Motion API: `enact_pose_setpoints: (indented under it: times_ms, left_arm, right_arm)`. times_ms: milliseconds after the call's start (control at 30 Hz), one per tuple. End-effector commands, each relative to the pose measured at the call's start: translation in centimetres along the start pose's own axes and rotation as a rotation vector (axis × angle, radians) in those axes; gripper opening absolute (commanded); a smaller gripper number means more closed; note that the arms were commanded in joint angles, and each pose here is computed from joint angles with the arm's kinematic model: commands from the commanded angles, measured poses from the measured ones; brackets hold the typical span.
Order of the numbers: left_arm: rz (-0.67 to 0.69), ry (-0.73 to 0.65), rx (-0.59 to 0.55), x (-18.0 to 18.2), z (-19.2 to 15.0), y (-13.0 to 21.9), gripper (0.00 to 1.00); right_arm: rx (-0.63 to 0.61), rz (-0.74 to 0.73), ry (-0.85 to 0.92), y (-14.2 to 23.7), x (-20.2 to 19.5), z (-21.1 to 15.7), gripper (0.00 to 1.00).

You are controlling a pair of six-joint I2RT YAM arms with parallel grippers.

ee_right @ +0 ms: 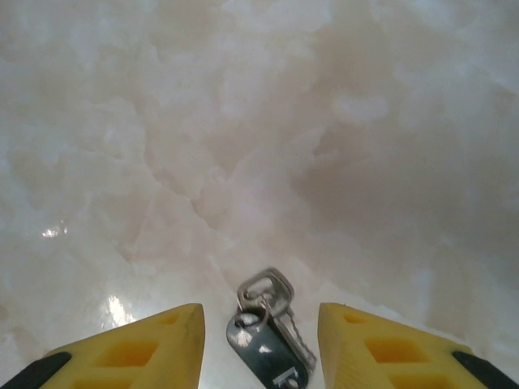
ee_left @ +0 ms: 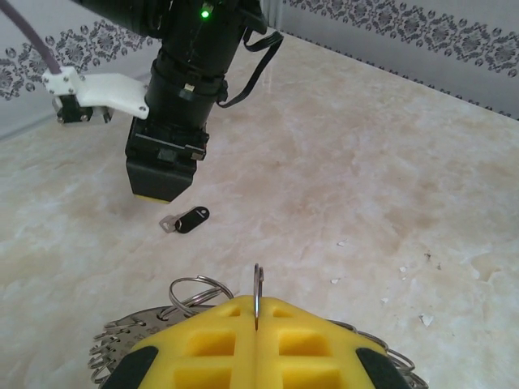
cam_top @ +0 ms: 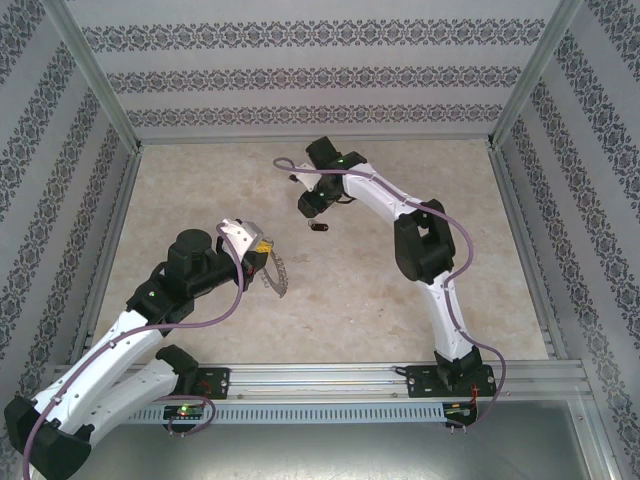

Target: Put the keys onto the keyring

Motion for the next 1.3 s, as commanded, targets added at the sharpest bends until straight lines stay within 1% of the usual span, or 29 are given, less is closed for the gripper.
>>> enact_pose_setpoints:
  times_ms: [0, 200, 567, 667, 800, 933, 1100, 1167, 1267]
  left_arm:
    - [0.057, 0.016, -0.005, 0.7, 0.1, 0.5, 0.00]
    - [0.056, 0.014, -0.020, 0.7, 0.2, 0.4, 0.00]
    - [0.054, -0.003, -0.050, 0.7, 0.7, 0.6, 0.00]
    - [0.050, -0.007, -0.052, 0.7, 0.8, 0.6, 0.00]
    - [0.048, -0.005, -0.046, 0.7, 0.6, 0.4, 0.00]
    - [0.043, -0.003, -0.042, 0.7, 0.6, 0.3, 0.00]
    - [0.042, -0.005, -0.045, 0.7, 0.7, 0.3, 0.00]
    - [0.042, -0.005, -0.046, 0.7, 0.7, 0.4, 0.00]
    - [0.044, -0.006, -0.048, 0.7, 0.8, 0.5, 0.00]
  right_arm:
    - [0.123, -0.046, -0.001, -1.1, 0.2, -1.4, 0.41]
    - [0.194, -0.103, 0.004, -2.6, -0.4, -2.1, 0.38]
    - [0.236, -0.104, -0.013, -4.3, -0.7, -3.0, 0.34]
    - [0.234, -0.091, -0.019, -4.6, -0.7, -2.9, 0.30]
    - [0.225, -0.069, -0.028, -4.7, -0.7, -2.9, 0.21]
    - [0.226, -0.064, -0.036, -4.9, -0.8, -2.9, 0.15]
    - [0.208, -0.047, -0.053, -4.3, -1.0, -2.9, 0.03]
    - [0.195, -0.038, -0.058, -3.8, -1.0, -2.8, 0.00]
    - [0.172, -0.028, -0.052, -2.4, -0.8, -2.8, 0.00]
Point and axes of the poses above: each hand's point on the last joint's axis, 136 mm out from that joint toward the fingers, its own y axis back along the fingers, its own x axis along the line the jaws close on, z = x × y, the point moved 6 cm from there along y, back along the fingers, and after that the axes turned 12 degrees about -y, right-handed, at the moved point
